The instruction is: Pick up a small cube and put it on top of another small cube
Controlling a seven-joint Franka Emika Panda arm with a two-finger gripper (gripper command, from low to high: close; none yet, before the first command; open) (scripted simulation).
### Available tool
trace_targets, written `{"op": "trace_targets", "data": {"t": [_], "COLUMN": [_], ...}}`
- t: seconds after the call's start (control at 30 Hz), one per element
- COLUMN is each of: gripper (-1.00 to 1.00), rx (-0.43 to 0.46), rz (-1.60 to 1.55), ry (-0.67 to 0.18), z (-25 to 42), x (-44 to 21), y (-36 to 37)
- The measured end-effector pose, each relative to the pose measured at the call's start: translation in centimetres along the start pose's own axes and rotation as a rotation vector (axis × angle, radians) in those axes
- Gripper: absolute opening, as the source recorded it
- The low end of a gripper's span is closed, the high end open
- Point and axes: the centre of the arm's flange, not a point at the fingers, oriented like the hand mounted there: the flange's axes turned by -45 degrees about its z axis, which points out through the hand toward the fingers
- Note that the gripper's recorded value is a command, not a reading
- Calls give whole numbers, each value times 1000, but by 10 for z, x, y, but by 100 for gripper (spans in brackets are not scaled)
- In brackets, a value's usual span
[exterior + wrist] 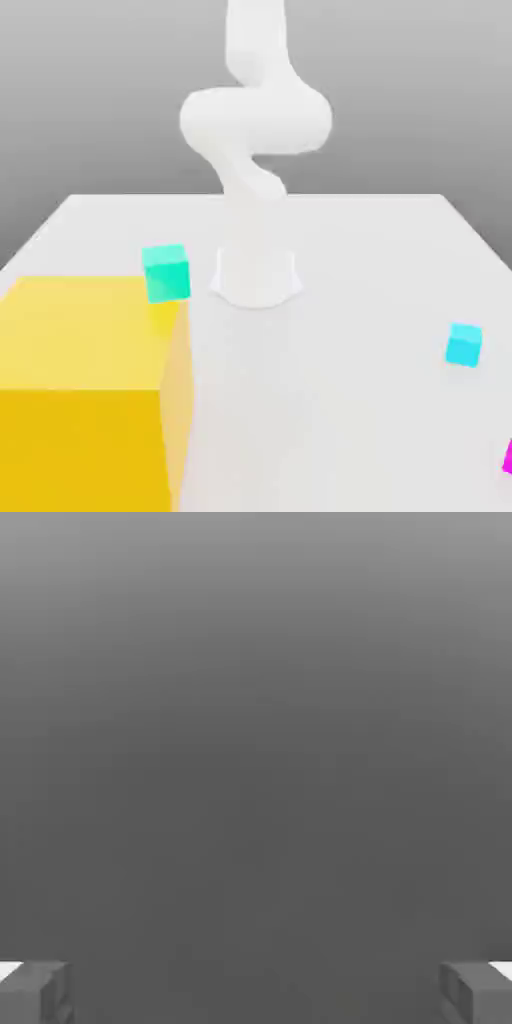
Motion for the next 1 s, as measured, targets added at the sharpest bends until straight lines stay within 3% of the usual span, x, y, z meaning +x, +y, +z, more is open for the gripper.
{"op": "trace_targets", "data": {"t": [0.47, 1.0], "gripper": [0, 0], "rx": [58, 295], "rz": [-348, -725], "ry": [-326, -653], "z": [224, 387], "x": [-45, -251], "y": [-148, -321]}}
